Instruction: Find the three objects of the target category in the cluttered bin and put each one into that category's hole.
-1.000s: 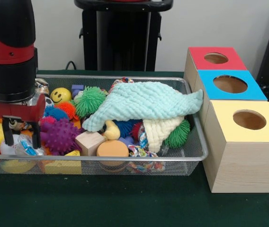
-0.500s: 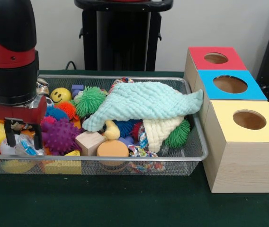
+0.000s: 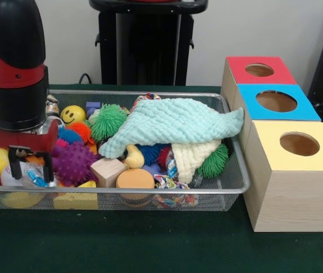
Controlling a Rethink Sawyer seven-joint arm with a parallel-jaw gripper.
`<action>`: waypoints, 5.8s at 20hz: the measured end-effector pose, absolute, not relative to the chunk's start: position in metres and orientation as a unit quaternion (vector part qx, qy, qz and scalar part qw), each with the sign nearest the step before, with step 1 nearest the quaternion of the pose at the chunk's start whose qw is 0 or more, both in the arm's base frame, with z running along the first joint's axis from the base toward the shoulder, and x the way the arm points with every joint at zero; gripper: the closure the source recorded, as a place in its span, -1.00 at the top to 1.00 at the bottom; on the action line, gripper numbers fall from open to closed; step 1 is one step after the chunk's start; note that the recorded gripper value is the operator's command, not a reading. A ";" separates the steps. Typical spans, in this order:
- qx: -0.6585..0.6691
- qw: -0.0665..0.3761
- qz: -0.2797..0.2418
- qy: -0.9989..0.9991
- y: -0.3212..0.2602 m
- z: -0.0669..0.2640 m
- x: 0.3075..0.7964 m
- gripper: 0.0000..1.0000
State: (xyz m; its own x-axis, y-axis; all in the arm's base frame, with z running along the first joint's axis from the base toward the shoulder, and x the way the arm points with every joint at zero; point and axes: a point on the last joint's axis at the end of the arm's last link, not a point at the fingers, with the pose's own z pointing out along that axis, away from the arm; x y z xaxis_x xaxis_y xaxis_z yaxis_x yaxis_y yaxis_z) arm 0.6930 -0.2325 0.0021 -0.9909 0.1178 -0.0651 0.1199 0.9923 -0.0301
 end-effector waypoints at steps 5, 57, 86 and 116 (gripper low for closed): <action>0.059 0.030 -0.016 0.998 -0.232 0.000 0.692 1.00; 0.057 0.038 -0.025 0.997 -0.237 0.020 0.693 -1.00; 0.055 0.056 -0.040 0.996 -0.244 0.054 0.701 -1.00; 0.054 0.053 -0.038 0.996 -0.241 0.052 0.698 -1.00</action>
State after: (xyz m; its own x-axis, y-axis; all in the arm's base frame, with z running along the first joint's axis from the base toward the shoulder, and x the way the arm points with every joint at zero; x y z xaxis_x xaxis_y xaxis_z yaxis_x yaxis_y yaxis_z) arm 0.6978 -0.2414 0.0515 -0.9887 0.1030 -0.1090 0.1110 0.9913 -0.0700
